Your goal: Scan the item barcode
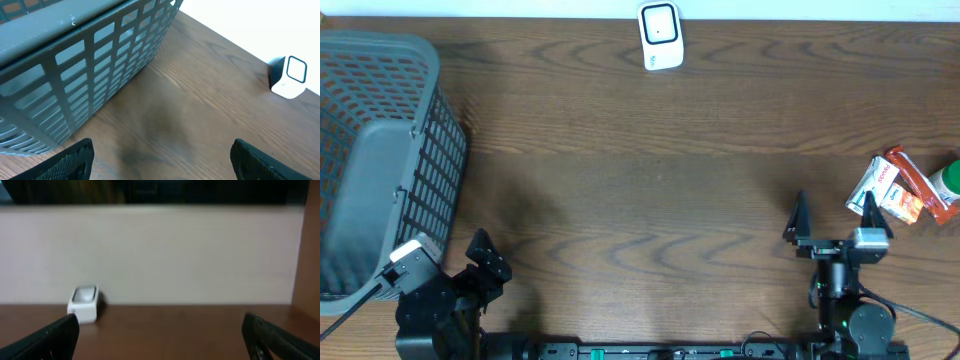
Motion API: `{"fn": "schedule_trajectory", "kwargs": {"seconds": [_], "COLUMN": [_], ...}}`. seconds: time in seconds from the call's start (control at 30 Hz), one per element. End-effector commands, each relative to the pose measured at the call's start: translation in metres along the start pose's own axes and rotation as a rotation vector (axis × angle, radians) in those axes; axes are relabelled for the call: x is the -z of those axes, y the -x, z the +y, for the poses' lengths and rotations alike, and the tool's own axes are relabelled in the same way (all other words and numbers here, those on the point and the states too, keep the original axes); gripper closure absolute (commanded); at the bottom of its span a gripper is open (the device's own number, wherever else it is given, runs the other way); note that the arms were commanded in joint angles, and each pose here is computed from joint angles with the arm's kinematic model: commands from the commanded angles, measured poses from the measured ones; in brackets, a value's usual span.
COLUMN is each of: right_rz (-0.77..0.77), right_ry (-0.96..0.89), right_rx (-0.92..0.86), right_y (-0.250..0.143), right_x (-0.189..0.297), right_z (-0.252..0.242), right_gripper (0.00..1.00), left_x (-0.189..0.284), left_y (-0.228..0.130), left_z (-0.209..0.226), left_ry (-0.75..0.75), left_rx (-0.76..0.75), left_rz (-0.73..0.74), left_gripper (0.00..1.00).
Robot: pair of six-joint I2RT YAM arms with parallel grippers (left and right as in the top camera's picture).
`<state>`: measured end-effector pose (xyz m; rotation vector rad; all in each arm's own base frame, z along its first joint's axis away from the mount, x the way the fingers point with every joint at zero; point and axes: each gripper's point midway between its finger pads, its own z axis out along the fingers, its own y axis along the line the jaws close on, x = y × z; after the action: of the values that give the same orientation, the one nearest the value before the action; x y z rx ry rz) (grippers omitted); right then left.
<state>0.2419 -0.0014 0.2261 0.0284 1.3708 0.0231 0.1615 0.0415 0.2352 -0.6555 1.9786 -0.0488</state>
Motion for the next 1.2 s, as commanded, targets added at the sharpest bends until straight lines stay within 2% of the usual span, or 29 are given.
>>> {"fn": "schedule_trajectory", "kwargs": {"seconds": [0.0,0.27,1.1,1.13,1.17], "right_rz": [0.046,0.277,0.272,0.272,0.272], "right_ry": [-0.021,-0.042,-0.039,-0.039,-0.039], "right_rx": [-0.022,-0.014,-0.016,-0.016,-0.016], "right_y": [-0.014,-0.070,-0.069,-0.069,-0.069], "right_x": [0.001,0.010,0.009,0.009,0.009], "right_z": [-0.003,-0.007,-0.006,-0.006,-0.006], "right_gripper": [0.01,0.01,0.01,0.01,0.01], "left_x": [0.002,0.002,0.002,0.002,0.002], "left_y": [0.002,0.002,0.002,0.002,0.002], "left_z": [0.001,0.001,0.001,0.001,0.001], "left_ry": [0.006,0.006,0.006,0.006,0.006], "left_rx": [0.010,0.010,0.010,0.010,0.010], "left_rz": [-0.010,-0.010,-0.010,-0.010,-0.010], "left_gripper": [0.12,0.12,0.12,0.01,0.01]}}
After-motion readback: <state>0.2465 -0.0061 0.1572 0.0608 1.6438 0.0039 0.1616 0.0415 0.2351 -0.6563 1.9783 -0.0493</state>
